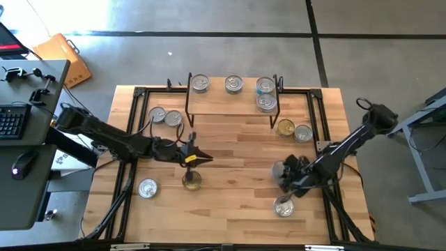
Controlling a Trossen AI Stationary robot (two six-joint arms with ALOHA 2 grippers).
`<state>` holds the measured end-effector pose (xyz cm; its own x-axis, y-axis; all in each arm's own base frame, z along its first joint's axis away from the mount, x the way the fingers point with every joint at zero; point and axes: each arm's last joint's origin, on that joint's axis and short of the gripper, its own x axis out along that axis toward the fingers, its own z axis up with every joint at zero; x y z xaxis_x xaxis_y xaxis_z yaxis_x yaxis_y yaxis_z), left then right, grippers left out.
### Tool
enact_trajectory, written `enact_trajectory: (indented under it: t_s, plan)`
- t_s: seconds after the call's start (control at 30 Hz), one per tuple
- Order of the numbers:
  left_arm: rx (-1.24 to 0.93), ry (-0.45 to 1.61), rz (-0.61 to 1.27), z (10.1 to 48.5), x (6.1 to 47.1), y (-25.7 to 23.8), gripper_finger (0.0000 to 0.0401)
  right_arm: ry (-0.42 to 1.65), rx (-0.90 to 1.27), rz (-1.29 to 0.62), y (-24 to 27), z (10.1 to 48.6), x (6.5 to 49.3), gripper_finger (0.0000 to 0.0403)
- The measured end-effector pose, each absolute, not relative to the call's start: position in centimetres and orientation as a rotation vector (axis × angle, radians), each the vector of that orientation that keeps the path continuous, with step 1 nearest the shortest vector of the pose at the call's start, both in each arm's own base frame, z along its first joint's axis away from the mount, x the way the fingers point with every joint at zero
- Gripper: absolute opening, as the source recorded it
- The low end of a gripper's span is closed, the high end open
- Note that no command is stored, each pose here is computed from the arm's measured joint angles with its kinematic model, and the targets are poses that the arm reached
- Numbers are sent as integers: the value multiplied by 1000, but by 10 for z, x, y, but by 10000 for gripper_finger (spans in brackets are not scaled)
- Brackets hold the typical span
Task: Stack canned seafood by type on shelf
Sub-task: Adjust the blue tuna can on the table, then put the green tuna can on the shelf aligned with the other green tuna can
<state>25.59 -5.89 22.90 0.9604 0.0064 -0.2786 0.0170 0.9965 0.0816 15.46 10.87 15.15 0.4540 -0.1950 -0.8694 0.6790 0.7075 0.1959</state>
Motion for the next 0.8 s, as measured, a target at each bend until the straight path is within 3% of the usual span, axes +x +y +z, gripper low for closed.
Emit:
enact_trajectory:
  t_s: [0.47,0.8]
  plan:
    - [104,362,-5,208,265,-61,21,892,495,-468,97,154,183,181]
    - [132,330,-9,211,267,-62,21,822,350,-457,103,198,197,181]
